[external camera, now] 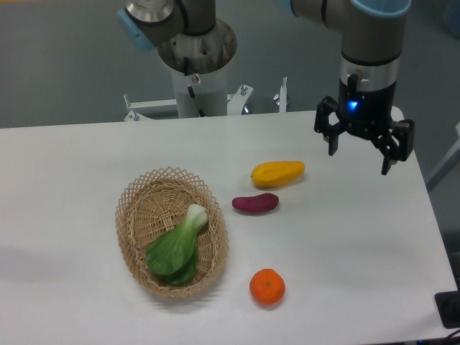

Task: Pick up the green vegetable from the basket
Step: 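Move the open gripper over the basket and lower it onto the bok choy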

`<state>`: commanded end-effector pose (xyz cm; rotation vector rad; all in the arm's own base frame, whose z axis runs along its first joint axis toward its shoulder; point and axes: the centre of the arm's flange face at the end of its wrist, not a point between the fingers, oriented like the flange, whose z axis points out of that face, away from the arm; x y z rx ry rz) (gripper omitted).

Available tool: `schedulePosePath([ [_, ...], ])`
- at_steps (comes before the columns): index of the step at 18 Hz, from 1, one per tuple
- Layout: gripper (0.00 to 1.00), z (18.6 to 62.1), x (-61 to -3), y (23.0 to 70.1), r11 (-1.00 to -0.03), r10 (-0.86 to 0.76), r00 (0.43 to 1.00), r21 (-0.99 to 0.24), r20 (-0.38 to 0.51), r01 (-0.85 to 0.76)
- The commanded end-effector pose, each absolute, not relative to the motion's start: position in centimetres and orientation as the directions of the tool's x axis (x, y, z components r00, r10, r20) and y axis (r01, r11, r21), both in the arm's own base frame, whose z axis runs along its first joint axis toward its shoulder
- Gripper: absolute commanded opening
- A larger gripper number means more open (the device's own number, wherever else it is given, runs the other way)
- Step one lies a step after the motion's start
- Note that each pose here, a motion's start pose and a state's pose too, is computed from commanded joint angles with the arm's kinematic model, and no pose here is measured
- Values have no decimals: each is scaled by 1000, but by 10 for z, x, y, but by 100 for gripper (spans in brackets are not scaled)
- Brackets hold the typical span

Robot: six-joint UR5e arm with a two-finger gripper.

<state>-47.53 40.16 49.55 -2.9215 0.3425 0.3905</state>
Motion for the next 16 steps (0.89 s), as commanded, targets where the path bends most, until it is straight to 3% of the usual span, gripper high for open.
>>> schedulePosePath([
  [9, 100, 481, -437, 431, -952, -219, 946, -158, -239, -261],
  [16, 100, 454, -375, 480, -933, 124, 971, -357, -203, 44],
])
